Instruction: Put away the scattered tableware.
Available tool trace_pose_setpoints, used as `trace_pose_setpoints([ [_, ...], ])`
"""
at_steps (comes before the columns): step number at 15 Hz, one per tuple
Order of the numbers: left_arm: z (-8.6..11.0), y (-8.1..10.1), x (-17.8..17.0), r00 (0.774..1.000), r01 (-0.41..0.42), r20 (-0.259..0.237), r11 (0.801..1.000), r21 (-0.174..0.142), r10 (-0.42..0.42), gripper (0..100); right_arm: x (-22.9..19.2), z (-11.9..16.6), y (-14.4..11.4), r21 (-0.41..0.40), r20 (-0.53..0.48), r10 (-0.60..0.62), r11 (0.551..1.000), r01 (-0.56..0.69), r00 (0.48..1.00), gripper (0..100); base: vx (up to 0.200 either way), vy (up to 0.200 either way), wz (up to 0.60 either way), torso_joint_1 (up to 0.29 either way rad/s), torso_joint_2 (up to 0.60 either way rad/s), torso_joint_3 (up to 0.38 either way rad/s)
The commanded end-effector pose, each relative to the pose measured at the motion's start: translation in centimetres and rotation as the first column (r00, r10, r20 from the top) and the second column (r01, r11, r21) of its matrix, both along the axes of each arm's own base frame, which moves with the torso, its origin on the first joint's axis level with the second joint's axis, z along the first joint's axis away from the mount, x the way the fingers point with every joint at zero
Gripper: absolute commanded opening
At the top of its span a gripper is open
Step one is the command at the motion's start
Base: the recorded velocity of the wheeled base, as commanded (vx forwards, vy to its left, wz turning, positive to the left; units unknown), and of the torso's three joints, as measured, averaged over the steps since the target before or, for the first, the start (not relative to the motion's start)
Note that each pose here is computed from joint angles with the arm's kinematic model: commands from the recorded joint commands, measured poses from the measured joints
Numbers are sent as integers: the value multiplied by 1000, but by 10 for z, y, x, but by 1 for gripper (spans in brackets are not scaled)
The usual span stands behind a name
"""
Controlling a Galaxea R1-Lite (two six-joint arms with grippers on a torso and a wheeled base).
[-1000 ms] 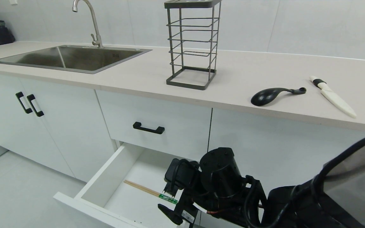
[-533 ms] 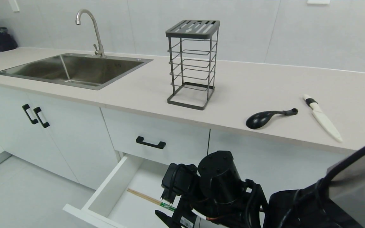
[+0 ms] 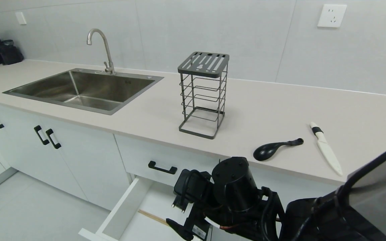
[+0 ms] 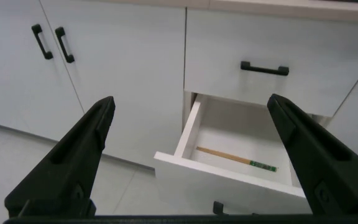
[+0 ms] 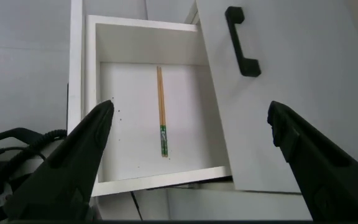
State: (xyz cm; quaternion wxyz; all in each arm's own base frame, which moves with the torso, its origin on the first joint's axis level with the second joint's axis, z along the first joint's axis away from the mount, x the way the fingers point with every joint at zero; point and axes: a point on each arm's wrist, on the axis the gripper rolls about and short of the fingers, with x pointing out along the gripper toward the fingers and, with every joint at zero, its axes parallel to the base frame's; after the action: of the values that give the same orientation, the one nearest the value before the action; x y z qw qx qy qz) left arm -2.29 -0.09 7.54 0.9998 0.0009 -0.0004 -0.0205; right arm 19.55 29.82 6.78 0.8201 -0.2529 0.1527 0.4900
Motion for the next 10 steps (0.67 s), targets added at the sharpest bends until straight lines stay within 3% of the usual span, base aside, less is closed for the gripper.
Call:
trace_pose_setpoints([
  [1,0,0,0,1000,0,-1,1000,0,0,100,-1,-3,-2,-8,-7,-1,1000,1,1000,100,0,0,0,276,-496,-246],
  [10,0,0,0,1000,0,-1,1000,0,0,100,-2,-7,-4,-21,-18,-1,1000,1,1000,100,0,0,0,263,-521,-263],
])
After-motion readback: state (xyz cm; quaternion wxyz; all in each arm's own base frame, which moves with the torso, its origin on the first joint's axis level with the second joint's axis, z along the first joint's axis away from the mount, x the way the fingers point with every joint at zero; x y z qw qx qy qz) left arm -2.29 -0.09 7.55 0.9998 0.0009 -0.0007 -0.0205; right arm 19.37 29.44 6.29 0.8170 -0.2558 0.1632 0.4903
